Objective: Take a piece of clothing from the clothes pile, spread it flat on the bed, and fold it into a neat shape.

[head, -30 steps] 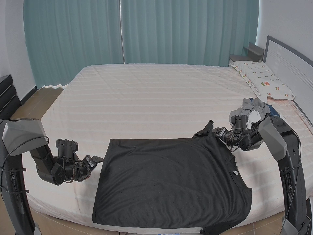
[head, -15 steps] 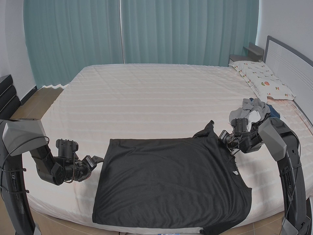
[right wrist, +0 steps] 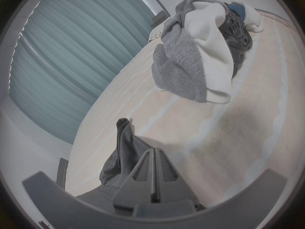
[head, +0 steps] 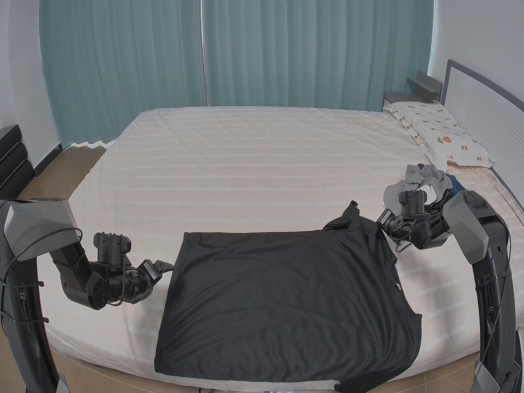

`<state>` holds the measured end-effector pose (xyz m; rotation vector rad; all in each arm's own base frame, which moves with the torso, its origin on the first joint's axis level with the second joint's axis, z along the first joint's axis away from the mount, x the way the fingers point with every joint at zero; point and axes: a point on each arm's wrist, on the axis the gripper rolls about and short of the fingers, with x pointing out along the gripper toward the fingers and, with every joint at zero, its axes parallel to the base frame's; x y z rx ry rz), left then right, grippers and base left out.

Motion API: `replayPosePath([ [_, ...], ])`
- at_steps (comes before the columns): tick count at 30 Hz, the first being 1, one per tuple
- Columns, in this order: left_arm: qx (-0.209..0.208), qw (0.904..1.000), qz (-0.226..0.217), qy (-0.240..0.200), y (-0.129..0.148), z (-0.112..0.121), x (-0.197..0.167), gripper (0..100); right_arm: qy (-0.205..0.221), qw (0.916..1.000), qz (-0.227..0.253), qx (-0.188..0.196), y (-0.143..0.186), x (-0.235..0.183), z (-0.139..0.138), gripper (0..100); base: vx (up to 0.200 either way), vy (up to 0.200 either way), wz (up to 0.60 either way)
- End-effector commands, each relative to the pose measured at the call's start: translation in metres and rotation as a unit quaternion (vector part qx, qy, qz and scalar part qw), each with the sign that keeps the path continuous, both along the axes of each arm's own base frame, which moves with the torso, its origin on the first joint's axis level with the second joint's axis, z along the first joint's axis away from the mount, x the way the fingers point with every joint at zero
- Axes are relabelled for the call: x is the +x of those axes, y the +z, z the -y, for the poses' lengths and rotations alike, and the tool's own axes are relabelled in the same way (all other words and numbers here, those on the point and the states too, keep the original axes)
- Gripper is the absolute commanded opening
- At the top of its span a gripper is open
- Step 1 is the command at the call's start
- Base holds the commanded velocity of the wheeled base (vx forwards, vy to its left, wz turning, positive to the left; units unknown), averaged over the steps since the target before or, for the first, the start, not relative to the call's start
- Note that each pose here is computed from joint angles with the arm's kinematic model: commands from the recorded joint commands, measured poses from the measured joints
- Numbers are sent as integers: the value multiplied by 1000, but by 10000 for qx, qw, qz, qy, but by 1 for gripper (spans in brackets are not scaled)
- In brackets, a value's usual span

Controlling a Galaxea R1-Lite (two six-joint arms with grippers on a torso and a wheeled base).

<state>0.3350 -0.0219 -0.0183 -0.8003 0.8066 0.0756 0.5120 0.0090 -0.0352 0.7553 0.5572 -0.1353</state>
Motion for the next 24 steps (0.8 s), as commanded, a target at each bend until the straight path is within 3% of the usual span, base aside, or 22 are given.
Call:
replayPosePath([
  [1,-3,10000,1,1,0,0,0,100,-61,10000,77,-3,5,1,6,0,0,0,0],
  [12,-3,10000,1,1,0,0,0,100,-327,9994,40,-76,3,0,31,0,0,0,0],
  [23,-8,10000,-1,6,0,0,0,100,-324,9994,-28,-92,-2,-1,31,0,0,0,0],
  [24,-8,10000,-1,6,0,0,0,100,-301,9995,-58,-105,-4,-1,29,100,0,0,0],
])
